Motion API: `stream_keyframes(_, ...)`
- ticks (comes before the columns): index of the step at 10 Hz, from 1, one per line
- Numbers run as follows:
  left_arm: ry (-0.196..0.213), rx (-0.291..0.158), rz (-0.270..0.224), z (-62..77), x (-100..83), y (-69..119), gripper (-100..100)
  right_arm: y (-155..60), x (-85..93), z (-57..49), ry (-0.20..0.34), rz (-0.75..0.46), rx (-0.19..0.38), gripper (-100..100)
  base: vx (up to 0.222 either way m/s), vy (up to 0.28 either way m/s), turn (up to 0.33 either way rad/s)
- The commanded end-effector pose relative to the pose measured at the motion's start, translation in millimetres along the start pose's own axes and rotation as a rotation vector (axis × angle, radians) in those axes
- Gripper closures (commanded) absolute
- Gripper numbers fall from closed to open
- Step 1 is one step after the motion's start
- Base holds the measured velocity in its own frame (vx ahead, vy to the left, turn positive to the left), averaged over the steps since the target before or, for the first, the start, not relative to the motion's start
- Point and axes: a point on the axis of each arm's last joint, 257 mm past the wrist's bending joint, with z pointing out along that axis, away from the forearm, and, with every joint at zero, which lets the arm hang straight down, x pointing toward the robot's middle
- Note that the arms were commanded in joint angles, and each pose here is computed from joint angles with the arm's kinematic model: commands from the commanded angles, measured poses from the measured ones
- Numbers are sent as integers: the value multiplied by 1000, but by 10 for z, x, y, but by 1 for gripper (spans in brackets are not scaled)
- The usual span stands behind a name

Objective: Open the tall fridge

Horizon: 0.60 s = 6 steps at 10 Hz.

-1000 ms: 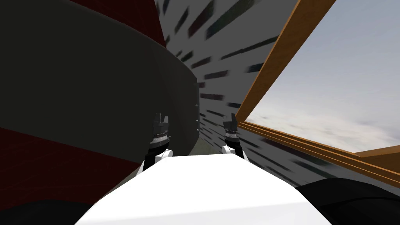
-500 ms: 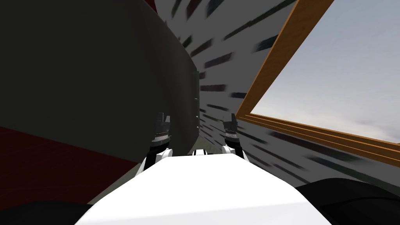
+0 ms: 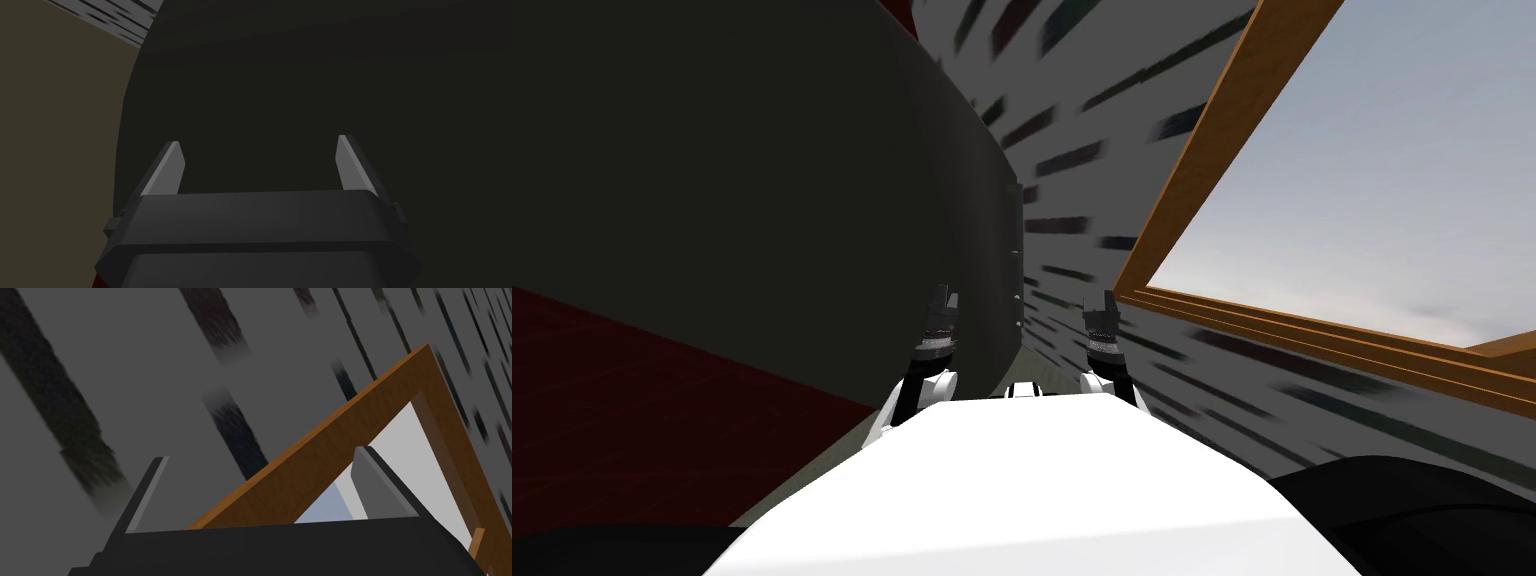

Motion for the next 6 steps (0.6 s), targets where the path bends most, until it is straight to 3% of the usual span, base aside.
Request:
stream_keyframes(1,33,-3,3,126,107,123,-100,0,0,0,0,0,0,0,-44,16,-14)
stream_keyframes(2,32,9,1,161,112,92,-100,0,0,0,0,0,0,0,-36,12,-16)
stream_keyframes(3,52,-7,5,214,179,213,-100,0,0,0,0,0,0,0,-36,19,-26)
stream_keyframes(4,52,12,2,271,188,162,-100,0,0,0,0,0,0,0,-36,17,-15)
stream_keyframes(5,71,-10,7,317,255,303,-100,0,0,0,0,0,0,0,-46,23,-26)
stream_keyframes(6,70,15,3,396,267,231,-100,0,0,0,0,0,0,0,-41,20,-18)
